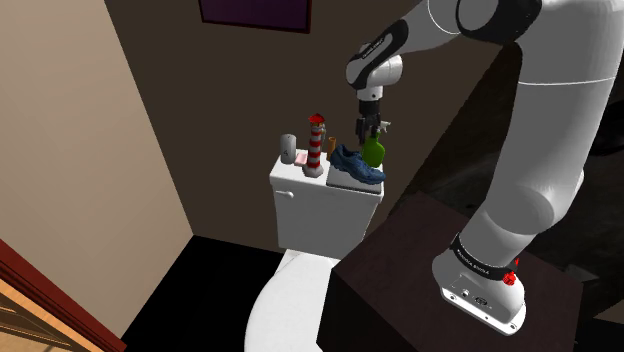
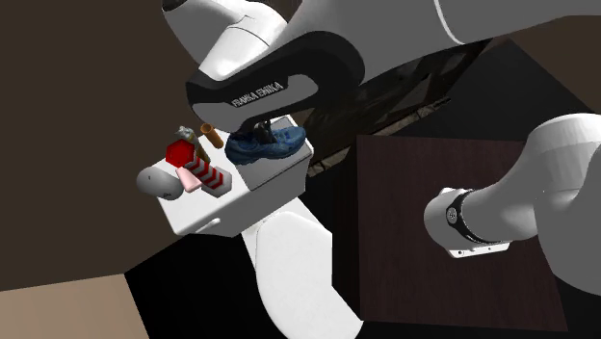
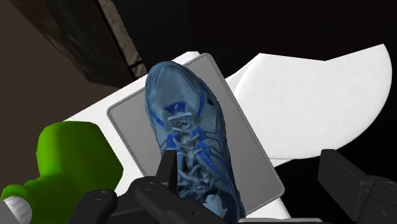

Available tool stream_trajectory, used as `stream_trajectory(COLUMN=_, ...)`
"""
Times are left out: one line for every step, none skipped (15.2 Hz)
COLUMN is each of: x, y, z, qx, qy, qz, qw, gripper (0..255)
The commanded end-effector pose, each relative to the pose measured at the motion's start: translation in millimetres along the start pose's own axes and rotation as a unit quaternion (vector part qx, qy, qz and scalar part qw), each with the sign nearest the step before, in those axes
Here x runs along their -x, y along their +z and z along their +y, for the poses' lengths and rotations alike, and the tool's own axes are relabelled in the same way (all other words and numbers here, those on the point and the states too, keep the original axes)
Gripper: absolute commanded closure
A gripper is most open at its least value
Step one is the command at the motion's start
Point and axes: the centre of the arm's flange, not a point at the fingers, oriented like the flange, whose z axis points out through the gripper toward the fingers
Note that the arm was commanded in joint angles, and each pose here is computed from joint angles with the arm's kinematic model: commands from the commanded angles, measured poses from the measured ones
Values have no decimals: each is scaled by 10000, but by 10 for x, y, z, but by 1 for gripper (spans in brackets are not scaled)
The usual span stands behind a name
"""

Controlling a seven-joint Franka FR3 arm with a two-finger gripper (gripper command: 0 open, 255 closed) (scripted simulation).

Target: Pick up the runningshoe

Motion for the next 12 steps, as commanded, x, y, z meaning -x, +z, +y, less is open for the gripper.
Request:
stream_trajectory(x=-173, y=162, z=122, qx=-23, qy=-101, qz=-48, qw=9999, gripper=0)
stream_trajectory(x=-265, y=250, z=175, qx=-33, qy=-148, qz=-70, qw=9999, gripper=0)
stream_trajectory(x=-356, y=339, z=228, qx=-44, qy=-195, qz=-93, qw=9998, gripper=0)
stream_trajectory(x=-448, y=428, z=279, qx=-54, qy=-242, qz=-116, qw=9996, gripper=0)
stream_trajectory(x=-540, y=517, z=330, qx=-64, qy=-290, qz=-139, qw=9995, gripper=0)
stream_trajectory(x=-545, y=521, z=332, qx=-65, qy=-292, qz=-140, qw=9995, gripper=0)
stream_trajectory(x=-557, y=573, z=336, qx=-65, qy=-292, qz=-140, qw=9995, gripper=0)
stream_trajectory(x=-569, y=624, z=340, qx=-65, qy=-292, qz=-140, qw=9995, gripper=0)
stream_trajectory(x=-582, y=675, z=344, qx=-65, qy=-292, qz=-140, qw=9995, gripper=0)
stream_trajectory(x=-594, y=726, z=348, qx=-65, qy=-292, qz=-140, qw=9995, gripper=0)
stream_trajectory(x=-606, y=777, z=352, qx=-65, qy=-292, qz=-140, qw=9995, gripper=0)
stream_trajectory(x=-619, y=828, z=356, qx=-65, qy=-292, qz=-140, qw=9995, gripper=0)
